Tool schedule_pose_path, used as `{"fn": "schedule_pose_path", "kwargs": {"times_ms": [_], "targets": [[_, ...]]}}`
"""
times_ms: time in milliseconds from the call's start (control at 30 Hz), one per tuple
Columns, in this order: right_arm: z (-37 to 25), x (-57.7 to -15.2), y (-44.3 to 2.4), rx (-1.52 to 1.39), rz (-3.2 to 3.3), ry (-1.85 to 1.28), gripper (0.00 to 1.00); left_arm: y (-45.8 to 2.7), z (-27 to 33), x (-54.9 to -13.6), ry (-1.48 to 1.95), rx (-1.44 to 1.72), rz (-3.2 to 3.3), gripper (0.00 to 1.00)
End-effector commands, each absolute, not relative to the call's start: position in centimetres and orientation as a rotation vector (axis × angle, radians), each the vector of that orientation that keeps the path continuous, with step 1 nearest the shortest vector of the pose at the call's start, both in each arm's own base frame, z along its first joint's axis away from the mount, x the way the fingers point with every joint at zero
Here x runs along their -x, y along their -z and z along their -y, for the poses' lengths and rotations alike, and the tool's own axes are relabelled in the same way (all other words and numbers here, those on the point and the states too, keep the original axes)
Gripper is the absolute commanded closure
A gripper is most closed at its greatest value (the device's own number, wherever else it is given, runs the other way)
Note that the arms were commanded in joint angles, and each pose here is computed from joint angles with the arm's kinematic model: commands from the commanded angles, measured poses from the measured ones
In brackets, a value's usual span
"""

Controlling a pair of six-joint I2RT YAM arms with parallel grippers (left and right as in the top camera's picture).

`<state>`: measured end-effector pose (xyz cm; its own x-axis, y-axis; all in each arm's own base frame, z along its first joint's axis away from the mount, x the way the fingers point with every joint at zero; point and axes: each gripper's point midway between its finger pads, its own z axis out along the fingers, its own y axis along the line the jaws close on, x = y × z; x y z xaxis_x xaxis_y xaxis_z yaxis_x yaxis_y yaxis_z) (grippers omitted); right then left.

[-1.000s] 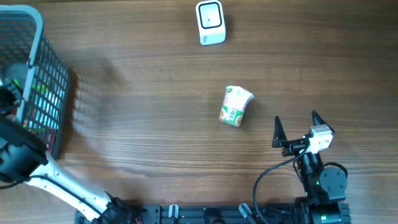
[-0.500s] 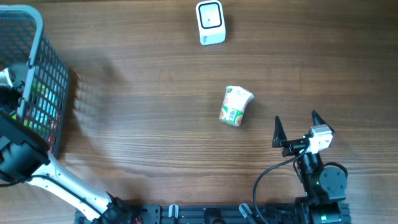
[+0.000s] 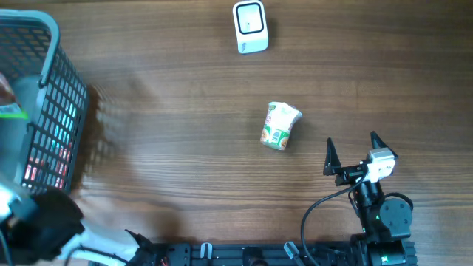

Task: Scan the item barcode
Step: 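Grasp the green snack bag in the basket with the left gripper, set it down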

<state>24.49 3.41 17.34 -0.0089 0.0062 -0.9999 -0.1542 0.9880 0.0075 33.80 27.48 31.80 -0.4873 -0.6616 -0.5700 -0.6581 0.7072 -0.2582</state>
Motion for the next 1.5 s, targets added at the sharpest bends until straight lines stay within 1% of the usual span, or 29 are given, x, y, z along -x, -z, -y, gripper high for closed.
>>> {"fn": "schedule_pose_path", "kwargs": {"times_ms": [0, 33, 67, 133, 200, 233, 267, 367, 433, 467, 533, 600, 633, 667, 700, 733, 767, 833, 867, 967, 1033, 1133, 1200, 1233, 1300, 1400, 1433, 1467], "targets": [[-3.2, -24.5, -17.5, 0.098, -1.57, -0.128, 0.0, -38.6, -22.2, -32.8, 0.179, 0.931, -2.092, 0.96], [-3.2, -24.5, -17.5, 0.098, -1.57, -0.128, 0.0, -40.0, -19.5, -32.5, 0.22, 0.866, -2.092, 0.96], [-3.2, -24.5, -17.5, 0.098, -1.57, -0.128, 0.0, -40.5, -18.0, -32.4, 0.234, 0.83, -2.099, 0.96], [-3.2, -24.5, -17.5, 0.098, -1.57, -0.128, 0.0, -41.5, -13.2, -32.3, 0.288, 0.713, -2.14, 0.96], [-3.2, -24.5, -17.5, 0.098, -1.57, -0.128, 0.0, -40.7, -7.8, -32.2, 0.357, 0.594, -2.247, 0.96], [-3.2, -24.5, -17.5, 0.098, -1.57, -0.128, 0.0, -40.2, -6.6, -32.0, 0.367, 0.57, -2.285, 0.96], [-3.2, -24.5, -17.5, 0.098, -1.57, -0.128, 0.0, -38.0, -3.7, -31.5, 0.359, 0.514, -2.422, 0.96], [-3.2, -24.5, -17.5, 0.098, -1.57, -0.128, 0.0, -32.9, 2.2, -30.6, 0.339, 0.324, -2.697, 0.96], [-3.2, -24.5, -17.5, 0.098, -1.57, -0.128, 0.0, -28.4, 6.7, -30.3, 0.376, 0.218, -2.856, 0.96], [-3.2, -24.5, -17.5, 0.098, -1.57, -0.128, 0.0, -26.8, 8.1, -30.2, 0.381, 0.181, -2.902, 0.96], [-3.2, -24.5, -17.5, 0.098, -1.57, -0.128, 0.0, -20.9, 11.7, -30.0, 0.381, 0.122, -3.008, 0.96], [-3.2, -24.5, -17.5, 0.098, -1.57, -0.128, 0.0, -16.1, 14.0, -29.8, 0.375, 0.1, -3.065, 0.96], [-3.2, -24.5, -17.5, 0.098, -1.57, -0.128, 0.0, -14.8, 14.6, -29.7, 0.37, 0.1, -3.082, 0.96], [-3.2, -24.5, -17.5, 0.098, -1.57, -0.128, 0.01, -12.7, 15.5, -29.7, 0.369, 0.086, -3.104, 0.81], [-3.2, -24.5, -17.5, 0.098, -1.57, -0.128, 0.0, -11.9, 15.9, -29.8, 0.365, 0.076, -3.113, 0.08], [-3.2, -24.5, -17.5, 0.098, -1.57, -0.128, 0.01, -11.5, 16.2, -30.1, 0.374, 0.07, -3.111, 0.0], [-3.2, -24.5, -17.5, 0.098, -1.57, -0.128, 0.0, -11.7, 16.4, -30.7, 0.391, 0.072, -3.087, 0.0], [-3.2, -24.5, -17.5, 0.098, -1.57, -0.128, 0.0, -13.7, 16.0, -32.1, 0.416, 0.097, -3.028, 0.0], [-3.2, -24.5, -17.5, 0.098, -1.57, -0.128, 0.0, -15.5, 15.5, -32.9, 0.428, 0.107, -2.99, 0.0], [-3.2, -24.5, -17.5, 0.098, -1.57, -0.128, 0.0, -22.7, 12.1, -34.9, 0.424, 0.143, -2.846, 0.0], [-3.2, -24.5, -17.5, 0.098, -1.57, -0.128, 0.0, -27.9, 6.4, -35.8, 0.363, 0.304, -2.716, 0.0], [-3.2, -24.5, -17.5, 0.098, -1.57, -0.128, 0.0, -32.0, -3.0, -35.5, 0.269, 0.574, -2.521, 0.0], [-3.2, -24.5, -17.5, 0.098, -1.57, -0.128, 0.0, -32.8, -9.6, -34.2, 0.198, 0.801, -2.416, 0.0], [-3.2, -24.5, -17.5, 0.098, -1.57, -0.128, 0.0, -32.8, -11.7, -33.5, 0.175, 0.881, -2.387, 0.0], [-3.2, -24.5, -17.5, 0.098, -1.57, -0.128, 0.0, -32.0, -18.2, -30.3, 0.102, 1.137, -2.302, 0.0], [-3.2, -24.5, -17.5, 0.098, -1.57, -0.128, 0.0, -30.1, -23.4, -26.8, 0.047, 1.45, -2.189, 0.0], [-3.2, -24.5, -17.5, 0.098, -1.57, -0.128, 0.0, -28.2, -25.7, -24.5, 0.037, 1.67, -2.1, 0.0], [-3.2, -24.5, -17.5, 0.098, -1.57, -0.128, 0.0, -27.3, -26.2, -23.8, 0.045, 1.74, -2.074, 0.0]]}}
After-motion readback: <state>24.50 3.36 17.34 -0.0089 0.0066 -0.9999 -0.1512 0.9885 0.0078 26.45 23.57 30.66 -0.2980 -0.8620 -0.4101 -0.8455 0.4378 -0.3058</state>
